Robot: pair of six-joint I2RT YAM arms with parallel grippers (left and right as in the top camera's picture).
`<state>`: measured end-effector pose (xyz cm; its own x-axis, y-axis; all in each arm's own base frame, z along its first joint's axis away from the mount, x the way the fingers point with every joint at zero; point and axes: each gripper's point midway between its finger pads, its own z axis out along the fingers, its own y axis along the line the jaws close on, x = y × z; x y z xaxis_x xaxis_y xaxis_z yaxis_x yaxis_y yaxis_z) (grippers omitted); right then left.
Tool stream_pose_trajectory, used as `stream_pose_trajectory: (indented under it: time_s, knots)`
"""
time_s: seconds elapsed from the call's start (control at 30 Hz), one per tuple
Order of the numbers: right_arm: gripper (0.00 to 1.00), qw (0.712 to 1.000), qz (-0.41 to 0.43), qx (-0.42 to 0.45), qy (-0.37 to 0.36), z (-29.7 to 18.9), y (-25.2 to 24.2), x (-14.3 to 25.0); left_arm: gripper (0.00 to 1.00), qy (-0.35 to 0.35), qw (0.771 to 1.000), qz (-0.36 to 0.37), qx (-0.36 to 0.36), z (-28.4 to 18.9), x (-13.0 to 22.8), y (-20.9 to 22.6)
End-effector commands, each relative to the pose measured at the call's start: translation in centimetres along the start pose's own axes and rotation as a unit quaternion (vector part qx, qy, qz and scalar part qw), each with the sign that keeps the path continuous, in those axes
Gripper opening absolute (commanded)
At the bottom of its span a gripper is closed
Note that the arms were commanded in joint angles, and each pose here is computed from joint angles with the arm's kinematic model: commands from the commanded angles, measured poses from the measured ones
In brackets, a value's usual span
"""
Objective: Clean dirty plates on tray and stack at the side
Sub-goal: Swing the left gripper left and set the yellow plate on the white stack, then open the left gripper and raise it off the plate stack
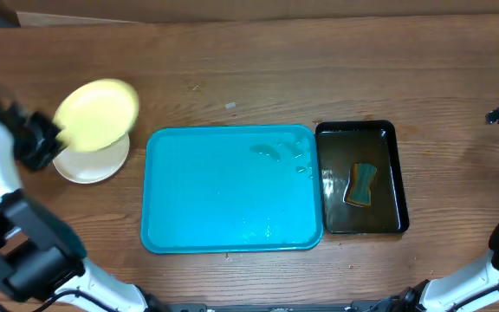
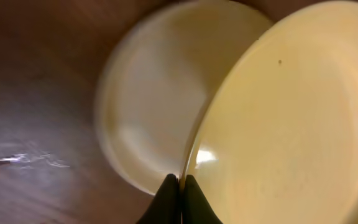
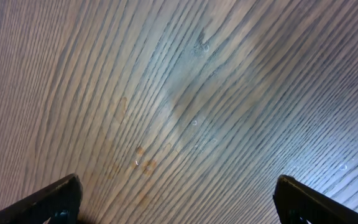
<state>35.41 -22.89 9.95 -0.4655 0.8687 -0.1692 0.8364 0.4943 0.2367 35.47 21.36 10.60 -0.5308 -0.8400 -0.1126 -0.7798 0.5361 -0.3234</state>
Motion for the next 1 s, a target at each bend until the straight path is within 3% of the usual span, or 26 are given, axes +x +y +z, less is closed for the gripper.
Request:
stream_pose_trajectory:
  time_s: [0.0, 0.17, 0.4, 0.6, 0.67, 0.73, 0.77, 0.97]
  knots:
    - [1.00, 1.000, 0.000, -0.005, -0.012, -0.7, 0.3, -0.5, 0.04, 0.005, 0.998, -0.063, -0.018, 1.3, 0.3, 4.7]
    - [1.00, 1.000, 0.000, -0.005, -0.012, -0.7, 0.3, -0.5, 0.04, -0.006, 0.996, -0.083, -0.014, 3.1, 0.4, 6.8]
    - [1.00, 1.000, 0.000, -0.005, -0.012, -0.7, 0.3, -0.5, 0.04, 0.000, 0.998, -0.067, 0.015, 3.6, 0.7, 5.1]
    - [1.00, 1.000, 0.000, -0.005, -0.012, -0.7, 0.3, -0.5, 0.15, 0.003, 0.999, -0.051, 0.016, 3.8, 0.9, 4.4]
    - [1.00, 1.000, 0.000, -0.005, -0.012, -0.7, 0.3, -0.5, 0.27, 0.004, 0.999, -0.043, 0.016, 3.8, 1.0, 4.3]
    - [1.00, 1.000, 0.000, -0.005, -0.012, -0.7, 0.3, -0.5, 0.57, 0.005, 0.999, -0.042, 0.016, 3.8, 1.1, 4.3]
    - [1.00, 1.000, 0.000, -0.005, -0.012, -0.7, 0.3, -0.5, 0.63, 0.007, 0.999, -0.042, 0.017, 3.8, 1.1, 4.3]
    - [1.00, 1.000, 0.000, -0.005, -0.012, -0.7, 0.3, -0.5, 0.72, 0.027, 0.996, 0.010, 0.087, 3.8, 2.1, 1.0]
